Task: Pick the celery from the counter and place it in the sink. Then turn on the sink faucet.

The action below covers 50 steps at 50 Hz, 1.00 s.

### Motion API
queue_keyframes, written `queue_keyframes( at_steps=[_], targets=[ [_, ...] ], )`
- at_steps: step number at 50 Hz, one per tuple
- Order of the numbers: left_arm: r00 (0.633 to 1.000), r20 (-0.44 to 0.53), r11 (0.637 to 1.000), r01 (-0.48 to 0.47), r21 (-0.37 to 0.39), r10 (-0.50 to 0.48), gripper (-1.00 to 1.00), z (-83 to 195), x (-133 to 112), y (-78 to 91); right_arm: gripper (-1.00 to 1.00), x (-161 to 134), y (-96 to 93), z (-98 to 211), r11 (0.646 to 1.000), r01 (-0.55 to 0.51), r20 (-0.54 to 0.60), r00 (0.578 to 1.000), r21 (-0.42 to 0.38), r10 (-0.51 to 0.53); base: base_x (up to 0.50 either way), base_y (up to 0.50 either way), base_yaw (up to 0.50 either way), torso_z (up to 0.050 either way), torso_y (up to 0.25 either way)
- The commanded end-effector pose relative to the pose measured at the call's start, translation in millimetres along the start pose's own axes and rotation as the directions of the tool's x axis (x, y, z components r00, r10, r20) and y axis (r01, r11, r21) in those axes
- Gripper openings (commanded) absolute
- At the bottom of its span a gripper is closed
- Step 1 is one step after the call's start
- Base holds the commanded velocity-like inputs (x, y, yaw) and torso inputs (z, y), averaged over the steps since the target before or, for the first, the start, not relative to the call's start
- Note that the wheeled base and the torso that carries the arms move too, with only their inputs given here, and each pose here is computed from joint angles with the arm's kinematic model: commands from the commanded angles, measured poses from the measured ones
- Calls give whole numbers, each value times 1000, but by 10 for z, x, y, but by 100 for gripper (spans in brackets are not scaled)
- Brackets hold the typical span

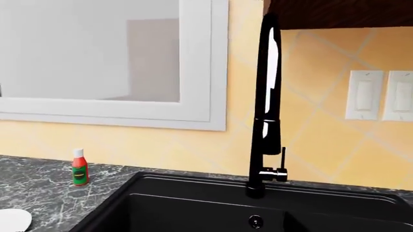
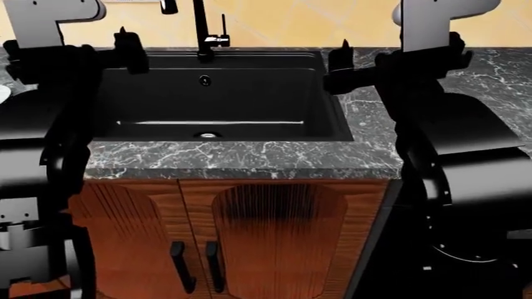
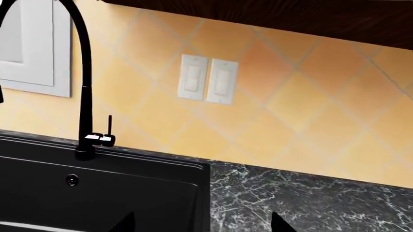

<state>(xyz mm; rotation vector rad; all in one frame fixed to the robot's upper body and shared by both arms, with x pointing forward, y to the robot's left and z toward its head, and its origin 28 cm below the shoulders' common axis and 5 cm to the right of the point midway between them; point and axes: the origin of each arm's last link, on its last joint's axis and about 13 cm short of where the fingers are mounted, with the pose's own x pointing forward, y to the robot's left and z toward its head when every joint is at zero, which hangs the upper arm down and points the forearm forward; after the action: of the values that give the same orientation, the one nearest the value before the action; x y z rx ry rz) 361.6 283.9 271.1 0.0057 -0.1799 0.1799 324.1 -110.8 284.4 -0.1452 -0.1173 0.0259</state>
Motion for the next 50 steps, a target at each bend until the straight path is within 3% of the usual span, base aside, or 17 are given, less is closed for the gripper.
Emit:
queue_keyframes(
  at_steps=[1, 24, 40, 50],
  targets=[
    [1000, 1, 999, -29, 21, 29, 100, 16, 56, 51, 100, 22, 21, -53, 1000, -13, -17, 1000, 10, 13, 199, 238, 0, 0, 0],
    [999, 30, 999, -23, 25, 22, 100, 72, 46, 67, 100, 122, 86, -285, 998, -46, -76, 996, 46, 49, 82, 403, 0, 0, 0],
    [999, 40, 999, -4, 53, 2, 100, 96, 44, 23, 100, 197, 23, -378, 995, -44, -116, 992, 93, 55, 15, 420, 0, 0, 0],
    [1000, 24, 998, 10, 66, -11, 100, 63, 41, 7, 100, 191, 0, -416, 992, -42, -129, 990, 116, 57, 304, 242, 0, 0, 0]
  ],
)
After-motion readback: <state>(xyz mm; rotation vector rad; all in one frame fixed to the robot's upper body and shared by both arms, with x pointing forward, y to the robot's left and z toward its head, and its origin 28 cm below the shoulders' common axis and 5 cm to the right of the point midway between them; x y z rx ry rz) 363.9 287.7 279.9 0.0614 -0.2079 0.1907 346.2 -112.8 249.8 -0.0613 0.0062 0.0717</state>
